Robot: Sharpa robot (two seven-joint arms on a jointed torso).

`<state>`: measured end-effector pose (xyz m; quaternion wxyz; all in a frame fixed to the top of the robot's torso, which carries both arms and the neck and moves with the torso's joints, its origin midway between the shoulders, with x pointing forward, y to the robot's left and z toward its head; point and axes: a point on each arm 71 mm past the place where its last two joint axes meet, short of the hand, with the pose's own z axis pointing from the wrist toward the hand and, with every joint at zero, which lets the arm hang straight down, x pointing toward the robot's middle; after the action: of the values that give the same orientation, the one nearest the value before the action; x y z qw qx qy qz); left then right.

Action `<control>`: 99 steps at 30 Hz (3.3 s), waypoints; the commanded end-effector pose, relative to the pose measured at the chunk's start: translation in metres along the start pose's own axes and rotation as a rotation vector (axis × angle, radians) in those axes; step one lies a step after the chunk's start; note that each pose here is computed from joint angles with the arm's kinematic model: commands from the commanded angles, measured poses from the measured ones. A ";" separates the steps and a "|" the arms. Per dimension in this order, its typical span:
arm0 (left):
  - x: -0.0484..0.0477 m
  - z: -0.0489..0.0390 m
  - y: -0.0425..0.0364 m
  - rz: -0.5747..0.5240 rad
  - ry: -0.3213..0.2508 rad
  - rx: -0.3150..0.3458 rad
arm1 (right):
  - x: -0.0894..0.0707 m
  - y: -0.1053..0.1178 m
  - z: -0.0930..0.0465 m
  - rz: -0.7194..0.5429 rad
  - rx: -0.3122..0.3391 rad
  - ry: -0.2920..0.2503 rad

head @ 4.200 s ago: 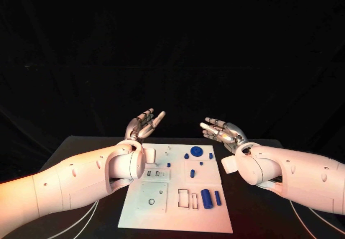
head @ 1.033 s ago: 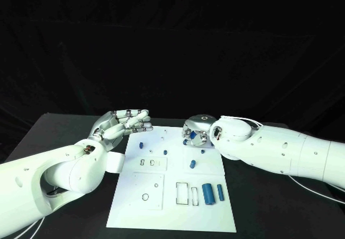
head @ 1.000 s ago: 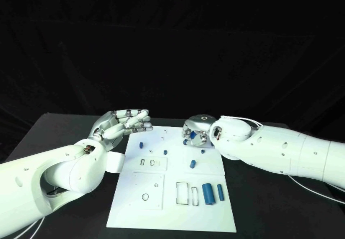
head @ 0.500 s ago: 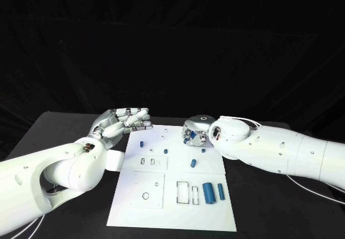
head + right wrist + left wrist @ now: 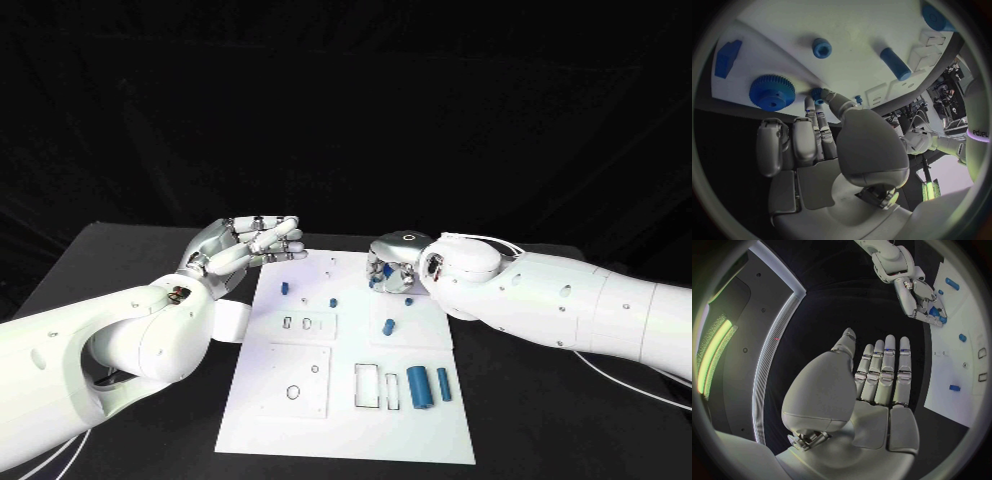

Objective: Assemble the parts on the task board

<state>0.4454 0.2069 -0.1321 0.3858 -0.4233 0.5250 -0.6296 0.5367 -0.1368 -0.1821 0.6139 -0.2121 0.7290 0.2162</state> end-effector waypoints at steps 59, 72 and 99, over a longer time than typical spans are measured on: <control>0.0029 0.0049 -0.0008 -0.003 0.020 0.010 | -0.019 0.031 0.044 0.051 0.017 -0.256; 0.0035 0.0056 -0.0010 -0.004 0.023 0.010 | -0.014 0.028 0.047 0.050 0.031 -0.231; 0.0003 0.0061 -0.0008 0.004 0.006 0.005 | -0.011 0.026 0.049 0.072 0.022 -0.226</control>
<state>0.4510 0.2060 -0.1323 0.3871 -0.4242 0.5258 -0.6275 0.5634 -0.0874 -0.1758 0.6896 -0.1500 0.6627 0.2505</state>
